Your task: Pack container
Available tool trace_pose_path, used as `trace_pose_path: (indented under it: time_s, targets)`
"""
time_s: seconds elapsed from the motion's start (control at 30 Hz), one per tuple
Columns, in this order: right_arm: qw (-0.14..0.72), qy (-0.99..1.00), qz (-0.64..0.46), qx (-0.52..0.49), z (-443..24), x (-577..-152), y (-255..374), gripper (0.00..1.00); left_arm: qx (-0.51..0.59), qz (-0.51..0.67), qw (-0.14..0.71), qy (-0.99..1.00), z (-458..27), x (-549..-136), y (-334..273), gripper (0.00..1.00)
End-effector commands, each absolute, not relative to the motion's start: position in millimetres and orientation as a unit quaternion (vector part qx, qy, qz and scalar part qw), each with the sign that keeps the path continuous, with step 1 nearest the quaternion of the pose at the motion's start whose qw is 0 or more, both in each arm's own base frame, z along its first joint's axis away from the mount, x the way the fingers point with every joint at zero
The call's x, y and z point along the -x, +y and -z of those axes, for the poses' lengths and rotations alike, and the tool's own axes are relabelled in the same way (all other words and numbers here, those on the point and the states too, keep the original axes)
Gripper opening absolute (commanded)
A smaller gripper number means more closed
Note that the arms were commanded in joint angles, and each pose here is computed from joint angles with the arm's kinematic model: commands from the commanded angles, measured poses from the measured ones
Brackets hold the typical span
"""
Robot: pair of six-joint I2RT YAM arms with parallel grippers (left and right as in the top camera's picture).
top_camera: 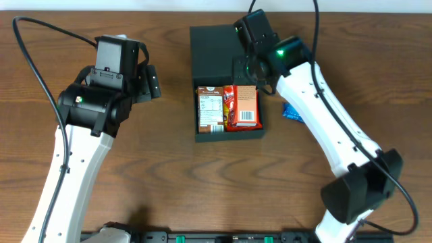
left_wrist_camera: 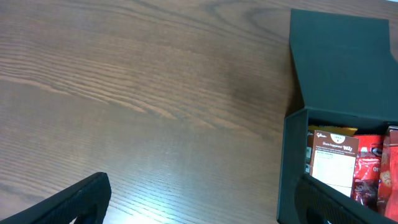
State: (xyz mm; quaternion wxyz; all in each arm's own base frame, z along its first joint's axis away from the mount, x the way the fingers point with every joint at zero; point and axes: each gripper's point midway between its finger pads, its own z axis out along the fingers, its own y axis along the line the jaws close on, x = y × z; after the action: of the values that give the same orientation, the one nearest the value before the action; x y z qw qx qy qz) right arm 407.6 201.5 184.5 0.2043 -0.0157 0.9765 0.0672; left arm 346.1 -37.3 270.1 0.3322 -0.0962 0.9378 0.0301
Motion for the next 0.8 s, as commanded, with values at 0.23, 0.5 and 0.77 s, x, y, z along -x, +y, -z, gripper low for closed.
trace_pose_path:
  time_s: [0.23, 0.5, 0.77]
  targets:
    - [0.123, 0.956, -0.25, 0.098, -108.4, -406.4, 208.9, 0.02, 0.093, -0.035, 0.341, 0.935, -277.7, -348.6, -35.1, 0.95]
    - [0.107, 0.941, -0.308, 0.089, -64.1, -401.2, 204.4, 0.02, 0.093, -0.035, 0.341, 0.935, -277.9, -348.7, -35.1, 0.95]
    - [0.128, 0.937, -0.313, 0.084, -79.5, -419.5, 199.4, 0.02, 0.093, -0.035, 0.341, 0.935, -277.8, -348.5, -35.1, 0.95]
